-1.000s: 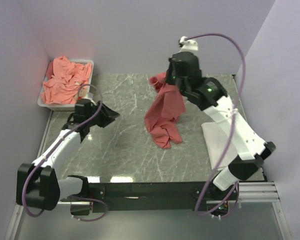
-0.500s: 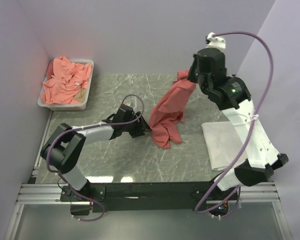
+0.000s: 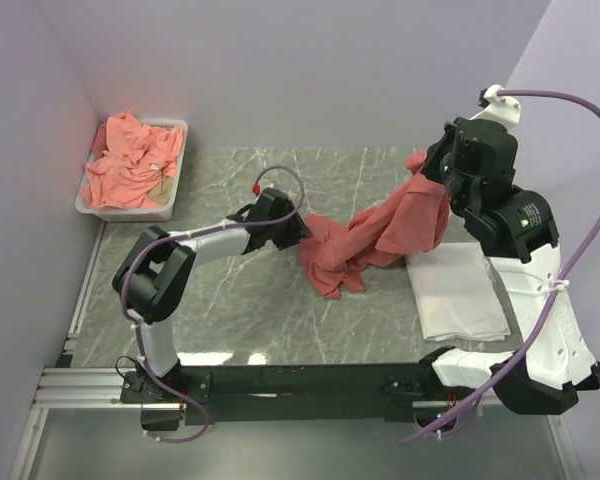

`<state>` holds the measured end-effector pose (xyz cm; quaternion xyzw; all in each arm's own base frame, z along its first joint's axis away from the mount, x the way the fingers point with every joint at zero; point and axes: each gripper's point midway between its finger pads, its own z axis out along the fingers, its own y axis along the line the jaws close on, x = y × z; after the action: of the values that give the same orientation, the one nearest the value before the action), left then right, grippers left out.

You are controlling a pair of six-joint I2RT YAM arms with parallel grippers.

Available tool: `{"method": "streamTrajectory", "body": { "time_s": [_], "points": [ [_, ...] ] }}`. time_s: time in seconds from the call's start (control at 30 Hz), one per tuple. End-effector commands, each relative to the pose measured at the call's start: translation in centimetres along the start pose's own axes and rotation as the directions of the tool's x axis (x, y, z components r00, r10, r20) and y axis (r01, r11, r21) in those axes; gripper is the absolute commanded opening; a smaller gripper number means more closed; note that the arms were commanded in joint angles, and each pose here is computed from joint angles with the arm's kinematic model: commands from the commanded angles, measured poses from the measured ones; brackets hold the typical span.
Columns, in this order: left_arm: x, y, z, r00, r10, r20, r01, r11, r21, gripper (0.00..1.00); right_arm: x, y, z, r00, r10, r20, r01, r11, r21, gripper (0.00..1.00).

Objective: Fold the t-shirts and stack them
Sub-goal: Flatten the tshirt out

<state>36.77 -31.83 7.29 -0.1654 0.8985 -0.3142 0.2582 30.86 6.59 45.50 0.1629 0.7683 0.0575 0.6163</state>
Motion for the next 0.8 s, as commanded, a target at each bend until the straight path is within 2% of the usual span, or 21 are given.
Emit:
{"method": "streamTrajectory", "body": {
  "time_s": [0.0, 0.03, 0.1, 0.13, 0.2, 0.33, 0.53, 0.77],
  "points": [
    [-2.5, 0.2, 1.4, 0.994, 0.091, 0.059, -0.084, 0.989, -0.119, 0.52, 0.6, -0.2, 0.6, 1.0, 0.028, 0.0, -0.028, 1.0, -0.001, 0.0],
    [-3.8, -1.4, 1.5, 0.99, 0.112, 0.087, -0.102, 0.989, -0.11, 0.53, 0.9, -0.2, 0.7, 0.999, 0.033, -0.004, -0.033, 0.999, -0.002, 0.0],
    [-3.8, 0.0, 2.9, 0.981, 0.184, 0.059, -0.17, 0.967, -0.188, 0.56, 1.7, -0.4, 0.6, 0.999, 0.029, -0.02, -0.03, 1.0, -0.006, 0.0],
    [-5.4, -1.9, 3.0, 0.975, 0.204, 0.09, -0.185, 0.966, -0.18, 0.56, 1.9, -0.3, 0.7, 0.999, 0.034, -0.023, -0.034, 0.999, -0.011, 0.0],
    [-5.7, -0.9, 4.5, 0.96, 0.269, 0.08, -0.243, 0.938, -0.249, 0.57, 2.6, -0.5, 0.7, 0.999, 0.036, -0.034, -0.036, 0.999, -0.018, 0.0],
    [-6.9, -1.4, 5.9, 0.939, 0.336, 0.074, -0.302, 0.907, -0.294, 0.55, 3.3, -0.4, 0.3, 0.998, 0.042, -0.048, -0.043, 0.998, -0.04, 0.0],
    [-5.6, -0.1, 8.6, 0.913, 0.408, -0.007, -0.39, 0.866, -0.312, 0.53, 4.8, -0.4, 0.2, 0.996, 0.043, -0.076, -0.048, 0.997, -0.066, 0.0],
    [-4.5, -0.1, 10.0, 0.9, 0.436, -0.022, -0.421, 0.853, -0.308, 0.55, 6.2, -0.7, 0.2, 0.994, 0.039, -0.099, -0.046, 0.996, -0.071, 0.0]
  ]
}}
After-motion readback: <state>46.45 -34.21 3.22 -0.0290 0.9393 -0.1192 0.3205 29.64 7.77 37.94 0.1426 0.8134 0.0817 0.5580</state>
